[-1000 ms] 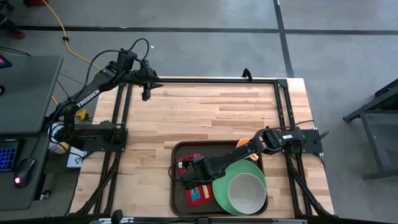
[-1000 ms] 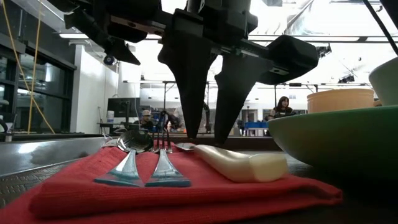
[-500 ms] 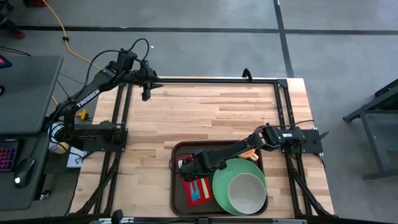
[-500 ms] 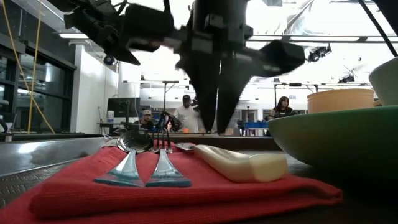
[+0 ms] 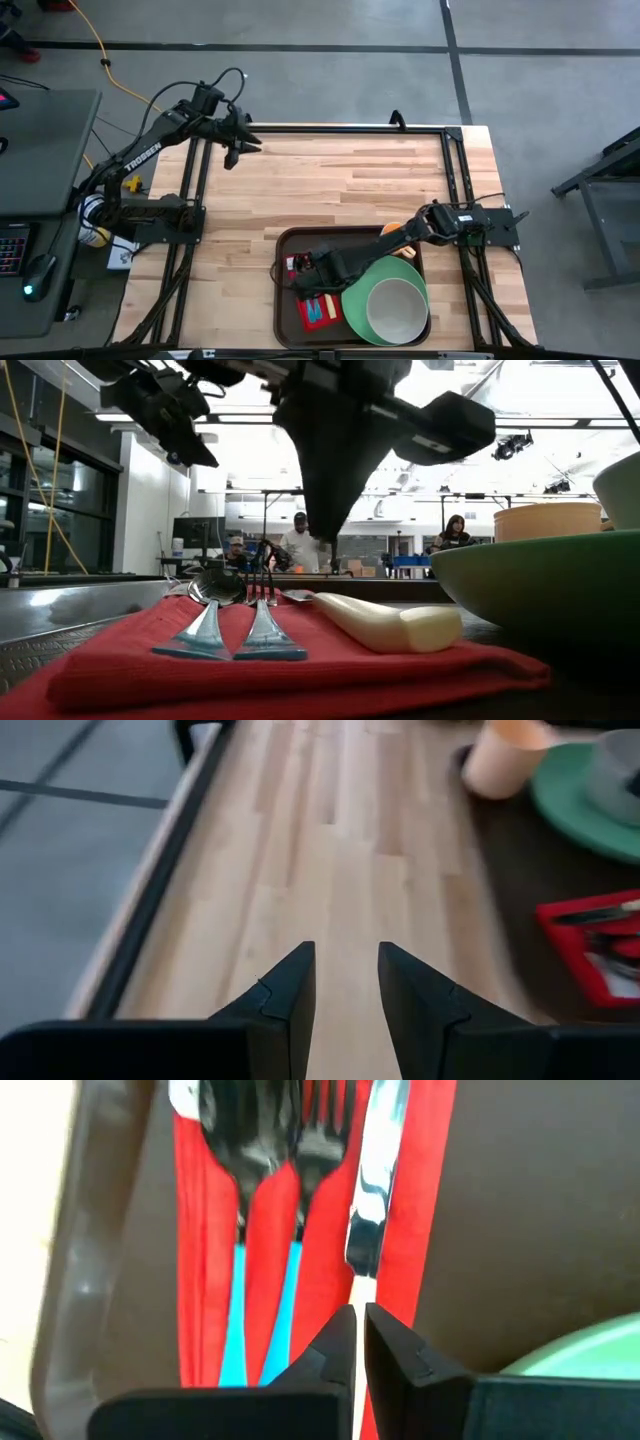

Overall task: Set up tray
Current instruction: Adjust the red cloth table napkin

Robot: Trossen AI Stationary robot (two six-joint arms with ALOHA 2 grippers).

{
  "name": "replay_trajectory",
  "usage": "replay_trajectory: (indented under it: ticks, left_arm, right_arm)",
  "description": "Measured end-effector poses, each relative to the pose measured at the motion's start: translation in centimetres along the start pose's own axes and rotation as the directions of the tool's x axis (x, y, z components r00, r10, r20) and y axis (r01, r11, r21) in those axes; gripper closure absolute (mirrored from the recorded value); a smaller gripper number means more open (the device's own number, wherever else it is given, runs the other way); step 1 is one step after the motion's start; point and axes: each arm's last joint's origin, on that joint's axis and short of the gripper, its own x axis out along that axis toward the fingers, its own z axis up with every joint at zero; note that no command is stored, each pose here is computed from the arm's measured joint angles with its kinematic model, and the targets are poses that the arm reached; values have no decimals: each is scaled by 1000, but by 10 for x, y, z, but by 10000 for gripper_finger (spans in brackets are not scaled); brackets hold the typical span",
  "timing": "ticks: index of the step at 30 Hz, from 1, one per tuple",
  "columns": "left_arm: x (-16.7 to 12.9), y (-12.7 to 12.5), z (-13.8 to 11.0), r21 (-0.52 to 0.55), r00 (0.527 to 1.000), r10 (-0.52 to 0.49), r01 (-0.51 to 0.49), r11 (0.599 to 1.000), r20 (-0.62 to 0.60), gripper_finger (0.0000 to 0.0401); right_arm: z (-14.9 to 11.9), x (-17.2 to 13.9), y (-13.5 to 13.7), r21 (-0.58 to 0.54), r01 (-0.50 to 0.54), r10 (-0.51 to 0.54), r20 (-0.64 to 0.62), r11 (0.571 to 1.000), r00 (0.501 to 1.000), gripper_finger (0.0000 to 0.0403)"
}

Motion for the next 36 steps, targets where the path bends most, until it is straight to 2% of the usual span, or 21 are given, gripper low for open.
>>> replay_trajectory:
  ticks: [5, 13, 17, 23, 28, 32, 36]
  left_arm:
    - [6, 0, -3, -32, 997, -77, 77, 996, 1, 261]
    - [13, -8, 0, -15, 991, -131, 131, 991, -12, 261]
    - [13, -9, -2, -26, 990, -137, 137, 990, -20, 261]
    - [12, -10, -3, -40, 989, -147, 146, 989, -30, 261]
    - [12, -11, -4, -49, 987, -155, 153, 987, -35, 261]
    - [12, -11, -4, -49, 987, -155, 154, 987, -34, 261]
    - [10, -12, -3, -42, 988, -153, 152, 987, -29, 261]
  right_arm:
    - [8, -5, -1, -17, 3, -2, 58, 1000, 998, 403]
    - [60, -1, -10, -95, 69, -63, 66, 993, 996, 403]
    - [77, 0, -13, -133, 72, -67, 46, 988, 997, 402]
    - [84, 1, -15, -167, 69, -67, 18, 984, 998, 402]
    - [83, 16, -14, -183, 85, -86, 5, 979, 996, 402]
    - [84, 18, -10, -191, 51, -52, 1, 980, 999, 402]
    - [83, 24, -10, -197, 61, -63, -6, 979, 998, 402]
